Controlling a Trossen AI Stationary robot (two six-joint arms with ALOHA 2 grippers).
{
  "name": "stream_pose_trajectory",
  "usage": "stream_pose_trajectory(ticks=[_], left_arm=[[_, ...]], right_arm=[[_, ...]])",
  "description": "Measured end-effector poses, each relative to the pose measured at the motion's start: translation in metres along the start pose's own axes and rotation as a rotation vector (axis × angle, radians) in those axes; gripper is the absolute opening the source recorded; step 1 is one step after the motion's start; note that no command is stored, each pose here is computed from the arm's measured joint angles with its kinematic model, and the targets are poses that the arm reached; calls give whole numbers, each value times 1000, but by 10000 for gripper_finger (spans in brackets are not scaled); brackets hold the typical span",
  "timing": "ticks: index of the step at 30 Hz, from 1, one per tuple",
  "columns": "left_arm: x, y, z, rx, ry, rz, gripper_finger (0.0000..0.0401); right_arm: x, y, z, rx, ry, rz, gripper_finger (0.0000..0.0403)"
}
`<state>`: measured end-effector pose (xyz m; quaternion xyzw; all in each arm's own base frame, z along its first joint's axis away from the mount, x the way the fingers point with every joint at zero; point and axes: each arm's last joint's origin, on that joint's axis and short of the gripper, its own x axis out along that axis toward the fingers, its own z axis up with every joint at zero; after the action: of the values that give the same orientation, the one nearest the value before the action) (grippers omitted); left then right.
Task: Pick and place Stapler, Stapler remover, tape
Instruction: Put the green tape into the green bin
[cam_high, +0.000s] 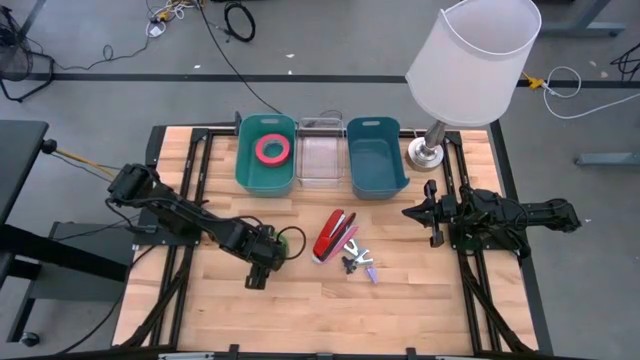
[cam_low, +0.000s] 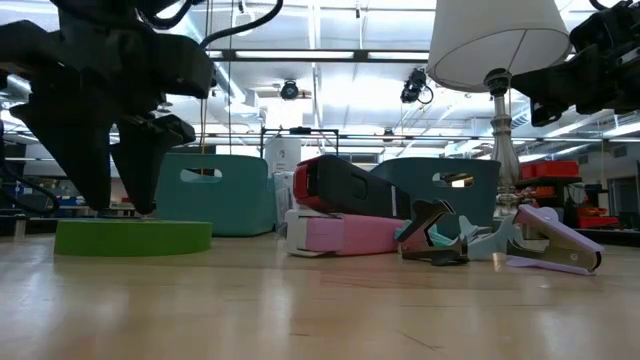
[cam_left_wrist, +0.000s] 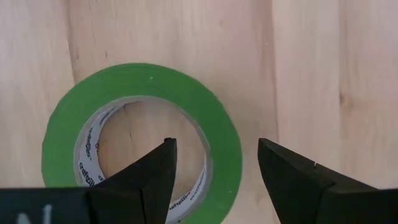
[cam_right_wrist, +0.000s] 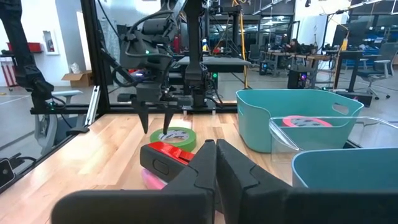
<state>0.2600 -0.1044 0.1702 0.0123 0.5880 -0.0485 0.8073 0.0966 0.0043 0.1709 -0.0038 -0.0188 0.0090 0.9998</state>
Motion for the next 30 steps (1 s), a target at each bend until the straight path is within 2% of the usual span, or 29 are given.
stream_pose_trajectory(ticks=[6, 12, 30], left_arm=[[3, 2, -3, -9, 11, 4, 227], [3, 2, -3, -68, 18, -10, 227], [11, 1, -1, -60, 19, -8, 227]], right_arm=[[0, 0, 0, 0, 0, 0, 16], [0, 0, 0, 0, 0, 0, 16], [0, 0, 0, 0, 0, 0, 16]])
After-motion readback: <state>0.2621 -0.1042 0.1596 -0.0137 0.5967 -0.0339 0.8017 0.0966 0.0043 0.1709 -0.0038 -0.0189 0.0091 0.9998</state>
